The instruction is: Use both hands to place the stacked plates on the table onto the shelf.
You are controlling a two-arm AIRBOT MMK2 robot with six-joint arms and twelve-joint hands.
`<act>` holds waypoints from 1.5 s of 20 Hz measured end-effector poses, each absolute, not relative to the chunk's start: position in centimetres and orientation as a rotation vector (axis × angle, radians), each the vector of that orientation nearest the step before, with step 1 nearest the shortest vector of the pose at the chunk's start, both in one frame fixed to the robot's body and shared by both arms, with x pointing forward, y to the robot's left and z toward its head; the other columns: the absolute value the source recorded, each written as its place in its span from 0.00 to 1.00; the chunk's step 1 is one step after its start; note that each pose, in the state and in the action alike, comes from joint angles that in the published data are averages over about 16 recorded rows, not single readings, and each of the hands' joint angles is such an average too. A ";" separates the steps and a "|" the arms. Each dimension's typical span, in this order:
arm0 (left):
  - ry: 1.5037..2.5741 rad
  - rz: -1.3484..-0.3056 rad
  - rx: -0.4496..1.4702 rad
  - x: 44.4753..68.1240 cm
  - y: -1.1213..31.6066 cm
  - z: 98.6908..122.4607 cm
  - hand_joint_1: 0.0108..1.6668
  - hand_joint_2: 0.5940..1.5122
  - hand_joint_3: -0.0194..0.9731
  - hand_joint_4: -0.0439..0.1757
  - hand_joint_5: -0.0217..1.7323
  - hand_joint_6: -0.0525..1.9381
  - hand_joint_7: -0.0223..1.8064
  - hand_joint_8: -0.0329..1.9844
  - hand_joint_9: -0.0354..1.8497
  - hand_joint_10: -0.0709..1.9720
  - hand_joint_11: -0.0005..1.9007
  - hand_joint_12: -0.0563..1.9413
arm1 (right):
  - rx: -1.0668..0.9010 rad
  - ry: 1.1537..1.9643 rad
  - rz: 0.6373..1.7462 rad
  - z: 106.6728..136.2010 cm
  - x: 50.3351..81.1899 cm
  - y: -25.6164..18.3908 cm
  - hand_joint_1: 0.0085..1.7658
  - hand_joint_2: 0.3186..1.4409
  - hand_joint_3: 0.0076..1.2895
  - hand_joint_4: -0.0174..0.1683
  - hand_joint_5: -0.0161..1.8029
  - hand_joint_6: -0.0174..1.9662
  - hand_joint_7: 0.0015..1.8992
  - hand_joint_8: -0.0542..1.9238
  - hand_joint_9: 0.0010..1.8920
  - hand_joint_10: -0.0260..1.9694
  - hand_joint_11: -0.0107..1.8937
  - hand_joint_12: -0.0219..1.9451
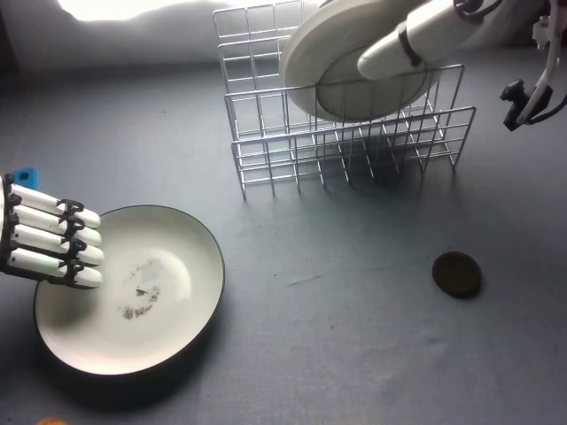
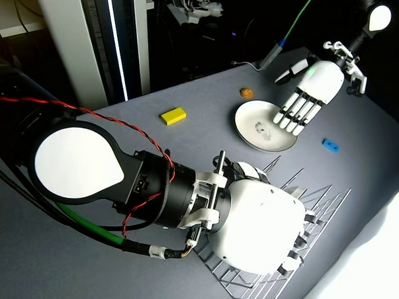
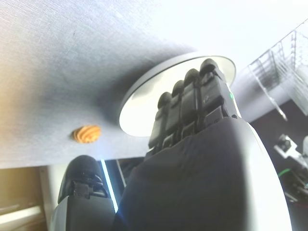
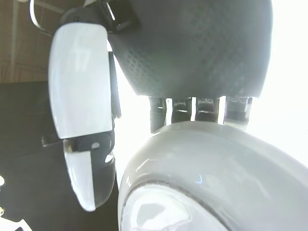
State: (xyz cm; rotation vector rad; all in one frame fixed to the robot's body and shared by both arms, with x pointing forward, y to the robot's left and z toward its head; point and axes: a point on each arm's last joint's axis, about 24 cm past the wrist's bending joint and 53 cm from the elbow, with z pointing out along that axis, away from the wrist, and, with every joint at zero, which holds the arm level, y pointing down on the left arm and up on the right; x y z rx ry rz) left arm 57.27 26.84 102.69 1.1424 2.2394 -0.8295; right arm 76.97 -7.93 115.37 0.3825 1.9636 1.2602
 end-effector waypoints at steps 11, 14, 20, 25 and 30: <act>2.237 -0.813 1.139 57.7 27.2 102.7 0.01 0.57 0.03 0.21 0.02 0.04 0.02 0.02 0.03 0.04 0.01 0.02 | 0.365 1.956 1.248 115.8 77.1 -8.0 0.60 0.60 0.00 0.07 0.26 0.05 0.31 0.03 0.40 0.05 0.07 0.75; 2.237 -0.807 1.138 57.9 27.3 102.7 0.01 0.57 0.03 0.21 0.02 0.04 0.02 0.02 0.03 0.04 0.01 0.02 | 0.357 1.959 1.241 115.7 77.1 -8.1 0.60 0.59 0.00 0.07 0.21 0.15 0.26 0.11 0.36 0.15 0.04 0.76; 2.238 -0.800 1.135 58.0 27.5 102.7 0.01 0.57 0.03 0.21 0.02 0.04 0.02 0.02 0.03 0.04 0.01 0.03 | 0.347 1.960 1.229 115.6 77.1 -8.2 0.61 0.58 0.00 0.08 0.14 0.36 0.16 0.37 0.21 0.43 0.02 0.83; 2.239 -0.797 1.134 58.0 27.6 102.7 0.01 0.57 0.03 0.21 0.02 0.04 0.02 0.02 0.03 0.04 0.01 0.03 | 0.350 1.946 1.228 116.3 77.3 -8.5 0.63 0.57 0.00 0.08 0.06 0.54 0.07 0.58 0.09 0.66 0.01 0.86; 2.243 -0.793 1.134 58.0 27.7 102.5 0.01 0.57 0.03 0.21 0.02 0.04 0.02 0.02 0.02 0.04 0.01 0.03 | 0.349 1.908 1.249 118.4 77.6 -8.7 0.63 0.56 0.00 0.08 0.04 0.58 0.02 0.72 0.01 0.78 0.01 0.90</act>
